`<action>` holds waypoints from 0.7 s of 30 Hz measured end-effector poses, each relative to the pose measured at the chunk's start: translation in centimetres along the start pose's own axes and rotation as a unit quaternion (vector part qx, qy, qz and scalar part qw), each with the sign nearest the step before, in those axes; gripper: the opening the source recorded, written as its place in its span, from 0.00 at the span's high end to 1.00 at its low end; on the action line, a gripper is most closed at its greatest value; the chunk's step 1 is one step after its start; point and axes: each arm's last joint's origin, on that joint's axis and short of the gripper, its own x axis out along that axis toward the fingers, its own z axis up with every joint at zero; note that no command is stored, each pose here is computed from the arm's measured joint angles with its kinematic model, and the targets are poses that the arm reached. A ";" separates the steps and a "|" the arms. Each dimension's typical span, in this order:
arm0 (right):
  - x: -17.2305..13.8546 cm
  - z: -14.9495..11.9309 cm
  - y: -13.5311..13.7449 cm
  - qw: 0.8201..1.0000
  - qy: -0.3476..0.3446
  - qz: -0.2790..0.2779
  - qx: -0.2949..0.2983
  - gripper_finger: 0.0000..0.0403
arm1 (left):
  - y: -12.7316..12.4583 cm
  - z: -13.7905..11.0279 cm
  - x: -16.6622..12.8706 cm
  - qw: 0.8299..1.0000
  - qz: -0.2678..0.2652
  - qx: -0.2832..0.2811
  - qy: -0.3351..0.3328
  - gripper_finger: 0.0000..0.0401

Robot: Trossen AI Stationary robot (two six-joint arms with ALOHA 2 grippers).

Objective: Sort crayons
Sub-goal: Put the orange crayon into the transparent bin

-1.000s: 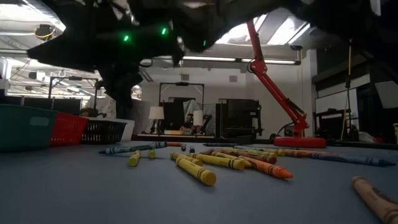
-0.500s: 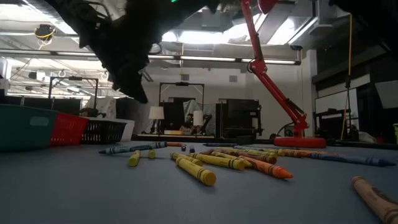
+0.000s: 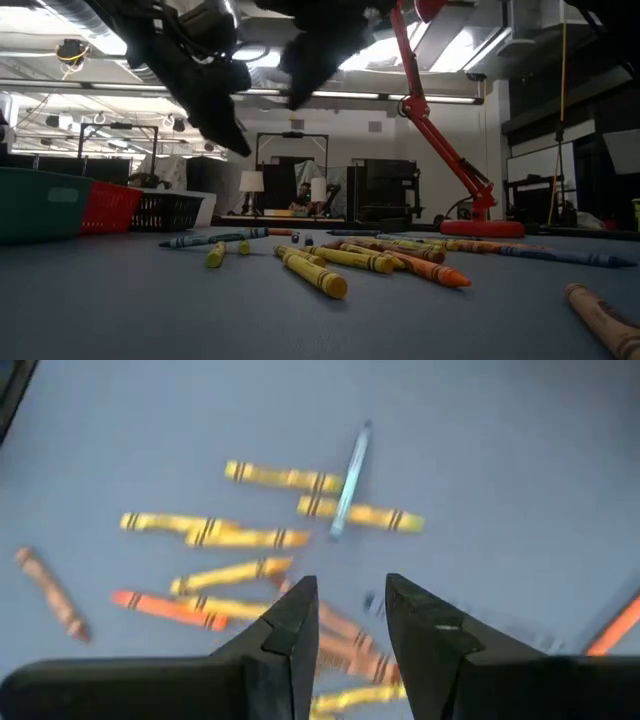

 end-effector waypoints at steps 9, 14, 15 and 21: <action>0.4 -2.5 0.8 0.993 0.097 0.029 0.052 0.71 | -2.1 0.7 0.7 0.999 -0.025 0.035 -0.030 0.79; -0.6 -4.5 1.6 0.992 0.104 0.014 0.074 0.71 | -2.6 1.0 2.4 0.996 -0.029 0.066 -0.048 0.79; -0.8 -5.0 1.8 0.991 0.107 0.008 0.079 0.71 | -2.6 1.0 2.8 0.996 -0.030 0.067 -0.049 0.79; -2.0 -8.3 2.9 0.989 0.086 -0.050 0.111 0.71 | -2.2 1.0 5.1 0.995 -0.023 0.074 -0.060 0.79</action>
